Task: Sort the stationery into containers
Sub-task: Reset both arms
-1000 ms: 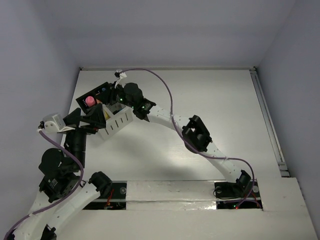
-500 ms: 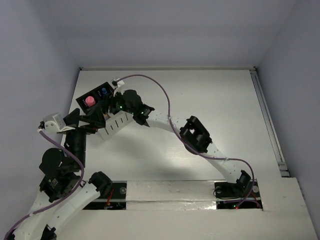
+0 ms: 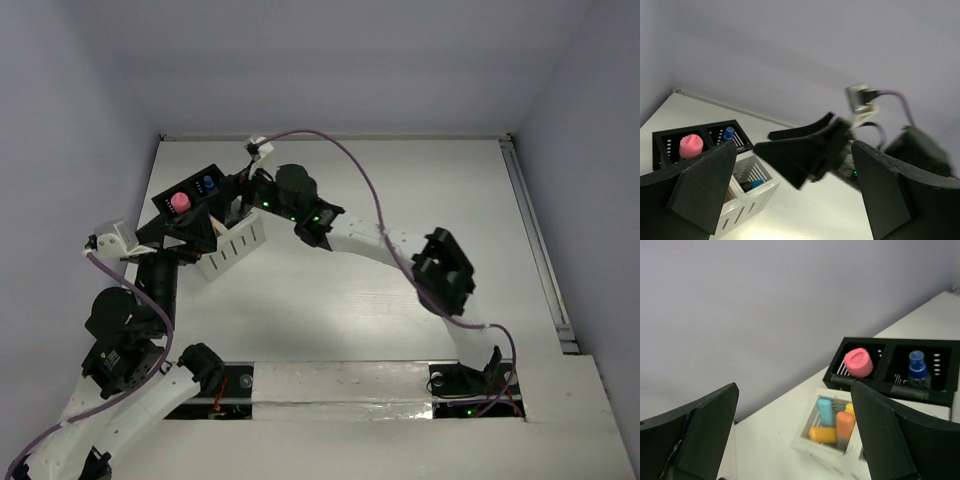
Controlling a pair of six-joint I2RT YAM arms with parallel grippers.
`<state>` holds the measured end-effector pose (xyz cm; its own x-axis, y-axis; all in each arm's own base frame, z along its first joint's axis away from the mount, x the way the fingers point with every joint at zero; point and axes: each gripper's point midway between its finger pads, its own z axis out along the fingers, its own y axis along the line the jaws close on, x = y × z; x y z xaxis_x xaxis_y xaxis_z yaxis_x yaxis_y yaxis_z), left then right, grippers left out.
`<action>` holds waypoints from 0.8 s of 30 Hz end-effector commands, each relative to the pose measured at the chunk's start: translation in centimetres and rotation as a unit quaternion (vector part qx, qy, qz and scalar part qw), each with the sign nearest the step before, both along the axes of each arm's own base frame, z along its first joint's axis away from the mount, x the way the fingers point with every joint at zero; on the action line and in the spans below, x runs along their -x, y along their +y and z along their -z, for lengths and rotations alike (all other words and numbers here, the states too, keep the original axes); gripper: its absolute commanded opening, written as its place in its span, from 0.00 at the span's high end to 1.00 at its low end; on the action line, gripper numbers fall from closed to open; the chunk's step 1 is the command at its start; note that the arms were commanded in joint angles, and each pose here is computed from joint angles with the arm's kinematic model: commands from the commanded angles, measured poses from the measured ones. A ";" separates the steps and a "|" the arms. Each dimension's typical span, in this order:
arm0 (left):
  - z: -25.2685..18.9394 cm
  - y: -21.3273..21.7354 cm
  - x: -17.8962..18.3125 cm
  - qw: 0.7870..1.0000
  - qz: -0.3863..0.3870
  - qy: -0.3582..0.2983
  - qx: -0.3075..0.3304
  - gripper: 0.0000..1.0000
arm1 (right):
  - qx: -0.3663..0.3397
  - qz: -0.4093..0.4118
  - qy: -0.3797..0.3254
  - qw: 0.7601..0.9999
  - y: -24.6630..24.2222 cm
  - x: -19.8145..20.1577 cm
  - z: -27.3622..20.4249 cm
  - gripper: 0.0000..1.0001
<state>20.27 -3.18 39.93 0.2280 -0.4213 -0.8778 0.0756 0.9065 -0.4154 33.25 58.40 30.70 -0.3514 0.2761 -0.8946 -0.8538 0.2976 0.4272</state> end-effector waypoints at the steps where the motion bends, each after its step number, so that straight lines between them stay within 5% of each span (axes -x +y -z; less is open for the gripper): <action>1: -1.3 -1.4 -0.5 1.000 0.025 0.000 0.009 0.01 | -0.061 0.064 -0.065 0.994 -6.0 0.1 -8.0 0.00; 6: -1.2 -4.4 -1.4 0.997 0.080 0.015 0.001 0.01 | -0.048 0.219 -0.074 0.972 -13.3 -5.3 -8.1 0.00; 7: -0.9 -5.1 -1.9 0.996 0.085 0.021 -0.003 0.01 | -0.202 0.263 -0.139 0.933 -25.0 1.9 -26.3 0.00; 11: -1.7 -6.8 -2.5 0.993 0.114 0.013 0.015 0.01 | -0.307 0.390 -0.094 0.863 -40.1 7.4 -33.7 0.00; 12: -2.3 -7.1 -2.5 0.992 0.123 0.003 0.022 0.01 | -0.016 0.430 -0.002 0.903 -34.7 1.8 -5.1 0.00; 17: -2.6 -7.7 -2.6 0.990 0.134 -0.006 0.032 0.01 | -0.013 0.513 0.055 0.856 -43.9 6.3 -0.7 0.00; 24: -0.6 -6.8 -2.3 0.992 0.119 0.016 0.029 0.01 | -0.023 0.516 0.087 0.852 -47.6 9.6 3.2 0.00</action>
<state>23.06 -10.41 39.57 0.0592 -0.4679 -0.8818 0.2566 0.8608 -0.4395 24.64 12.90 26.85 -0.0617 0.4951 -0.8666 -0.1189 0.8585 0.4989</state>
